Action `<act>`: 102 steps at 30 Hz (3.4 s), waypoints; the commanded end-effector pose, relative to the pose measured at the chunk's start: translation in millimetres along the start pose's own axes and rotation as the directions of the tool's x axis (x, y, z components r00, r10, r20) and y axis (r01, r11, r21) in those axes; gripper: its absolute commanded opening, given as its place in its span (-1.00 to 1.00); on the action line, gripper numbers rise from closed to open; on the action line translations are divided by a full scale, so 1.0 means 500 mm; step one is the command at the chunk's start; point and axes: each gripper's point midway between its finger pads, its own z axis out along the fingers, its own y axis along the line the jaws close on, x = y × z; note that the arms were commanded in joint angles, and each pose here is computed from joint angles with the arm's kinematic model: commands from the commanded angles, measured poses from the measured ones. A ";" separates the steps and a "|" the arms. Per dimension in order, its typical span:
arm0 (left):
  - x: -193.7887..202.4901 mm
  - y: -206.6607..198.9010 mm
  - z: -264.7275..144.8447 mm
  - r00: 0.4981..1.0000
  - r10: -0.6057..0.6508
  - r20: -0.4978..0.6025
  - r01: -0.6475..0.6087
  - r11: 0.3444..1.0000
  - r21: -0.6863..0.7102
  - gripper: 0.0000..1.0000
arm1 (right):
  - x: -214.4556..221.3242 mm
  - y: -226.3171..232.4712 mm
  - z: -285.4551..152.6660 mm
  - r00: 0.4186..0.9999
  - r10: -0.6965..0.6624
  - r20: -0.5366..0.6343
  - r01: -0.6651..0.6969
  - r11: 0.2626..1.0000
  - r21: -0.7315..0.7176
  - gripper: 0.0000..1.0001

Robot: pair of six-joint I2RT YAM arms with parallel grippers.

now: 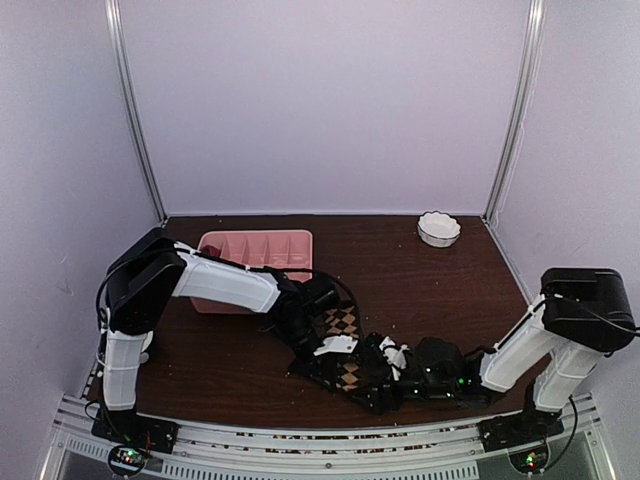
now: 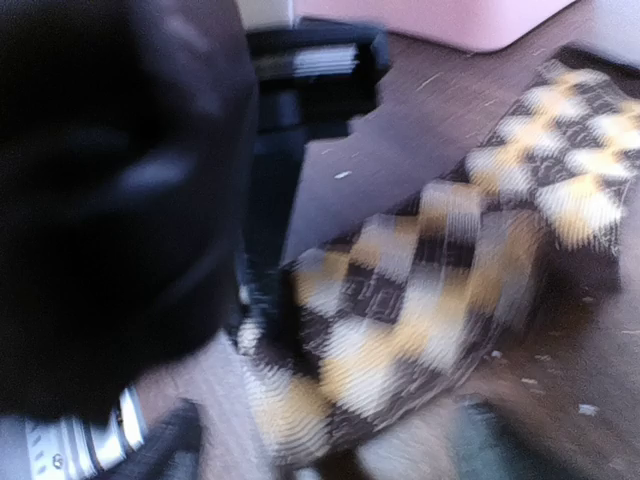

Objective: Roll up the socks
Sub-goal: Roll the sock at the center of the board.

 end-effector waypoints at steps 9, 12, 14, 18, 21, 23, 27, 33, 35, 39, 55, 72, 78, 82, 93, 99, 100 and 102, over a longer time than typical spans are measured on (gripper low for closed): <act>0.096 0.003 0.016 0.941 -0.307 -0.139 0.324 0.939 0.116 -1.00 | 0.050 -0.095 -0.113 0.980 -0.191 -0.049 0.193 0.875 0.445 0.99; 0.103 0.010 0.021 0.930 -0.329 -0.167 0.350 0.930 0.115 -1.00 | 0.000 -0.141 -0.176 0.984 -0.132 0.119 0.029 0.782 0.623 0.99; 0.102 0.022 0.021 0.921 -0.347 -0.176 0.366 0.926 0.091 -1.00 | -0.016 -0.150 -0.192 0.977 -0.082 0.199 -0.068 0.760 0.646 0.99; 0.103 0.044 0.028 0.880 -0.418 -0.223 0.445 0.892 0.082 -1.00 | -0.003 -0.107 -0.167 0.979 -0.113 0.171 0.010 0.861 0.509 1.00; 0.123 0.051 0.039 0.845 -0.462 -0.270 0.495 0.866 0.068 -1.00 | 0.031 -0.072 -0.132 0.979 -0.201 0.036 0.166 0.887 0.431 0.80; 0.138 0.055 0.046 0.829 -0.476 -0.293 0.511 0.858 0.052 -1.00 | 0.059 -0.042 -0.112 0.960 -0.277 -0.044 0.274 0.888 0.370 0.53; 0.161 0.060 0.052 0.807 -0.488 -0.333 0.524 0.851 0.024 -1.00 | 0.088 0.001 -0.085 0.916 -0.386 -0.107 0.400 0.858 0.323 0.32; 0.204 0.081 0.056 0.782 -0.485 -0.393 0.501 0.863 -0.066 -1.00 | 0.041 0.077 -0.033 0.811 -0.574 -0.112 0.580 0.765 0.280 0.22; 0.213 0.086 0.058 0.775 -0.480 -0.410 0.492 0.867 -0.085 -1.00 | 0.031 0.091 -0.015 0.766 -0.630 -0.128 0.639 0.723 0.262 0.16; 0.221 0.089 0.062 0.771 -0.471 -0.428 0.478 0.873 -0.099 -1.00 | 0.025 0.080 0.020 0.724 -0.669 -0.167 0.689 0.693 0.214 0.00; 0.233 0.079 0.072 0.767 -0.453 -0.455 0.479 0.875 -0.066 -1.00 | 0.056 -0.001 0.061 0.636 -0.698 -0.330 0.760 0.641 0.108 -0.49; 0.160 0.095 0.001 0.903 -0.243 -0.355 0.221 0.970 -0.101 -0.29 | 0.168 -0.043 0.059 0.824 -0.333 -0.458 0.375 0.927 0.002 -0.85; 0.097 0.123 -0.091 0.960 -0.145 -0.239 0.076 0.959 -0.275 -0.10 | 0.206 -0.039 0.049 0.862 -0.185 -0.472 0.202 0.979 -0.014 -0.92; 0.085 0.129 -0.130 0.969 -0.101 -0.226 0.012 0.932 -0.362 -0.07 | 0.221 -0.038 0.041 0.886 -0.067 -0.459 0.072 0.997 -0.007 -0.96; 0.016 0.037 -0.167 0.986 0.132 -0.102 -0.160 0.926 -0.342 0.03 | 0.237 -0.038 0.047 0.880 0.155 -0.449 -0.172 0.985 0.003 -1.00; 0.016 -0.023 -0.117 0.964 0.229 -0.133 -0.256 0.936 -0.243 0.16 | 0.238 -0.057 0.044 0.861 0.230 -0.453 -0.231 0.971 0.055 -1.00; 0.018 -0.028 -0.110 0.964 0.231 -0.131 -0.256 0.939 -0.228 0.16 | 0.239 -0.061 0.044 0.856 0.247 -0.455 -0.244 0.967 0.067 -1.00; 0.017 -0.042 -0.101 0.965 0.238 -0.112 -0.257 0.945 -0.202 0.16 | 0.238 -0.067 0.044 0.843 0.284 -0.456 -0.274 0.958 0.090 -1.00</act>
